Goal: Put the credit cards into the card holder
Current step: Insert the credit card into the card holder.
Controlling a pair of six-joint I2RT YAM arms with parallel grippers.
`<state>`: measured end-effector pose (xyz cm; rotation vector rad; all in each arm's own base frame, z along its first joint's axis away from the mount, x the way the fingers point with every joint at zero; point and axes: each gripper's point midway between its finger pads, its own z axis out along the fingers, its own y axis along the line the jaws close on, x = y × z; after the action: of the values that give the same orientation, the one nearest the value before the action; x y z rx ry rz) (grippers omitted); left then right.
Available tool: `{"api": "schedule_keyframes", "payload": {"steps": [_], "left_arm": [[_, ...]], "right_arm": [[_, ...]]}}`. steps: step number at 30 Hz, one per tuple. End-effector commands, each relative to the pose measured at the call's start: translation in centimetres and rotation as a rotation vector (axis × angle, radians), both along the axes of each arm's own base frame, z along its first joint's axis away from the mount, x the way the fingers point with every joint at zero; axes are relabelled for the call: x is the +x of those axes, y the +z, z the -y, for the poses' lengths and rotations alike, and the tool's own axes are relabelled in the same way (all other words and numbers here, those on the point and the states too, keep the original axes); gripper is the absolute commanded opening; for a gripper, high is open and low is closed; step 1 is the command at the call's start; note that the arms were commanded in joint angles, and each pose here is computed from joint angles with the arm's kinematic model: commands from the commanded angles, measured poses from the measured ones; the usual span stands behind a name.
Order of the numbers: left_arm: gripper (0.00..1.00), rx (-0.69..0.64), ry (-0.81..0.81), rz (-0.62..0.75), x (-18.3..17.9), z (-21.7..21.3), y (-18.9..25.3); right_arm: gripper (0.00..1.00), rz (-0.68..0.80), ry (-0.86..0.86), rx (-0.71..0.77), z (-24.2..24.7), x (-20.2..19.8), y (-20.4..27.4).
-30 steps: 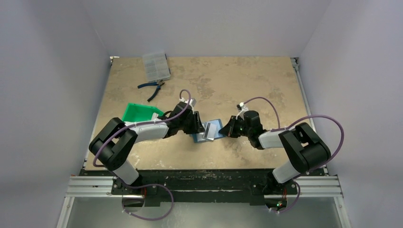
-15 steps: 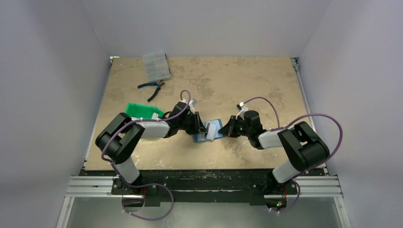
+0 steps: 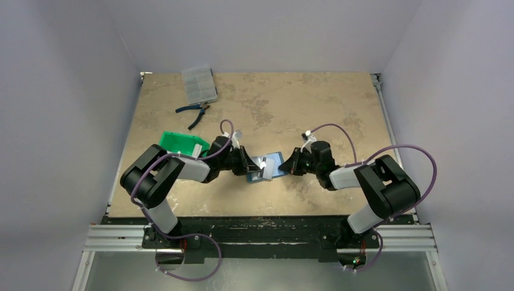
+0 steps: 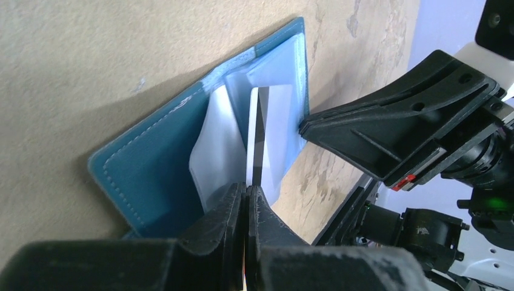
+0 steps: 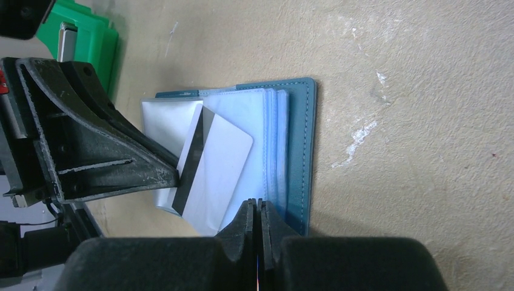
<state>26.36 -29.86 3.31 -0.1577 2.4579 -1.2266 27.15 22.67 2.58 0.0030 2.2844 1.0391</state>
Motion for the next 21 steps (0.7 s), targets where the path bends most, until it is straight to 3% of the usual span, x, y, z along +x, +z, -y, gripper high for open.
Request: {"api": "schedule_keyframes", "payload": {"steps": [1, 9, 21], "left_arm": [[0.00, -0.090, 0.028, 0.039, 0.4, 0.0, 1.3], [0.00, -0.183, 0.135, 0.038, 0.3, -0.8, 1.5], [0.00, -0.188, 0.248, 0.051, 1.0, -2.0, 1.5]], "right_arm": [[0.02, -0.011, 0.015, -0.016, 0.0, -0.2, -0.7], [0.02, -0.014, 0.017, -0.011, -0.1, -0.1, -0.8], [0.02, -0.011, 0.020, -0.010, -0.2, -0.1, -0.7]]}}
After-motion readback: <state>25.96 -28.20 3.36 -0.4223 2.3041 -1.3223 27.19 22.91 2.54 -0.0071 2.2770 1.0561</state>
